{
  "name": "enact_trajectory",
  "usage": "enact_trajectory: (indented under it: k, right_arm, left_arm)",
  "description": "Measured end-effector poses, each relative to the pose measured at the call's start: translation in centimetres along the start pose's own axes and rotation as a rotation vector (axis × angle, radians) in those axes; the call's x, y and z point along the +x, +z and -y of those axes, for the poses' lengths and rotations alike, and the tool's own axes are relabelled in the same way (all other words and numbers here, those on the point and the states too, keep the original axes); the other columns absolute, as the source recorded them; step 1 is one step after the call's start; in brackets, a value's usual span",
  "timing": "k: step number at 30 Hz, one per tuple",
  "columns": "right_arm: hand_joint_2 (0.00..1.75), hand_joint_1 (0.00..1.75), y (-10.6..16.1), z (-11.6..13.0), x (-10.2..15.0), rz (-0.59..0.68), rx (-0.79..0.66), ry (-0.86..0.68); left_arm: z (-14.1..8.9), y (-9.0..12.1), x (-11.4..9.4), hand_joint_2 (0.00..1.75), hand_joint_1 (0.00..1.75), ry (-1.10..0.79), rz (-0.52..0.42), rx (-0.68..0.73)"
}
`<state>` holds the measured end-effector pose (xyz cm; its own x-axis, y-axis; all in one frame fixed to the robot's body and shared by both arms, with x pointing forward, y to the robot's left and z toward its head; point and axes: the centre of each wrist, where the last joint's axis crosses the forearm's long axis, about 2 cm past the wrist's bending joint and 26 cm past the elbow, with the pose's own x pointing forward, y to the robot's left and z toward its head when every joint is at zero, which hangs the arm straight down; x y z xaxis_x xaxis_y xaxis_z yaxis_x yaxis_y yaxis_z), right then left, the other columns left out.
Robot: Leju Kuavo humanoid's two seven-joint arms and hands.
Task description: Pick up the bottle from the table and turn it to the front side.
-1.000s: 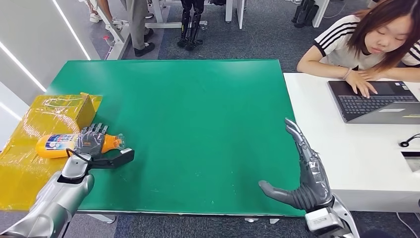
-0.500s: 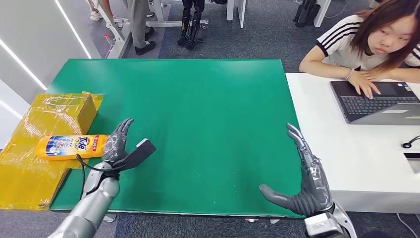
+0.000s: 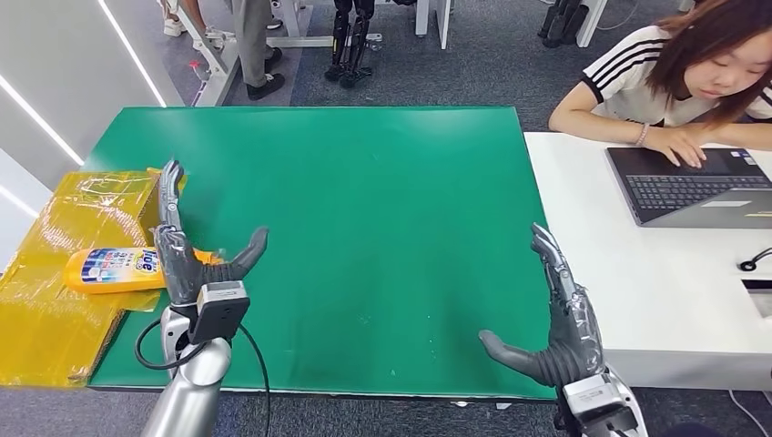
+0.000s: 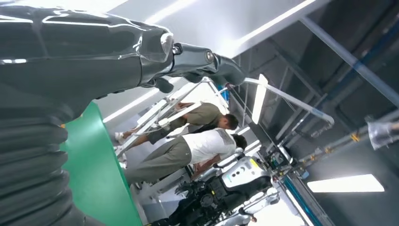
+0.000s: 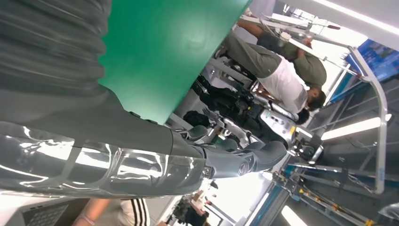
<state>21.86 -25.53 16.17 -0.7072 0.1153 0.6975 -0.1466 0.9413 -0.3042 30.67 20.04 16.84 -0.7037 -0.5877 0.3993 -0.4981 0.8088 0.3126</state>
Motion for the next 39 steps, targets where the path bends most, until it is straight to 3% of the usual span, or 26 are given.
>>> enact_trajectory:
  k: [2,6,15,24,39]
  right_arm:
    - [1.75,0.00,0.1,0.0,-0.1,-0.004,-0.012,-0.010]
    - [1.75,0.00,0.5,-0.1,-0.1,-0.011,-0.057,-0.049]
    - [1.75,0.00,1.7,-1.2,-0.1,-0.042,-0.108,-0.077]
    - [1.75,0.00,2.6,-5.3,0.9,-0.127,-0.138,-0.182]
    - [1.75,0.00,1.1,-7.1,1.5,-0.132,-0.111,-0.238]
  left_arm:
    - [0.1,-0.2,0.5,1.75,0.00,0.071,-0.031,0.022]
    - [1.8,0.2,2.2,1.75,0.00,0.435,-0.172,-0.062]
    - [3.8,0.6,5.2,1.75,0.00,0.813,-0.248,-0.270]
    - [4.5,1.6,6.7,1.75,0.00,0.900,-0.260,-0.391]
    - [3.1,1.1,4.5,1.75,0.00,0.827,-0.288,-0.377]
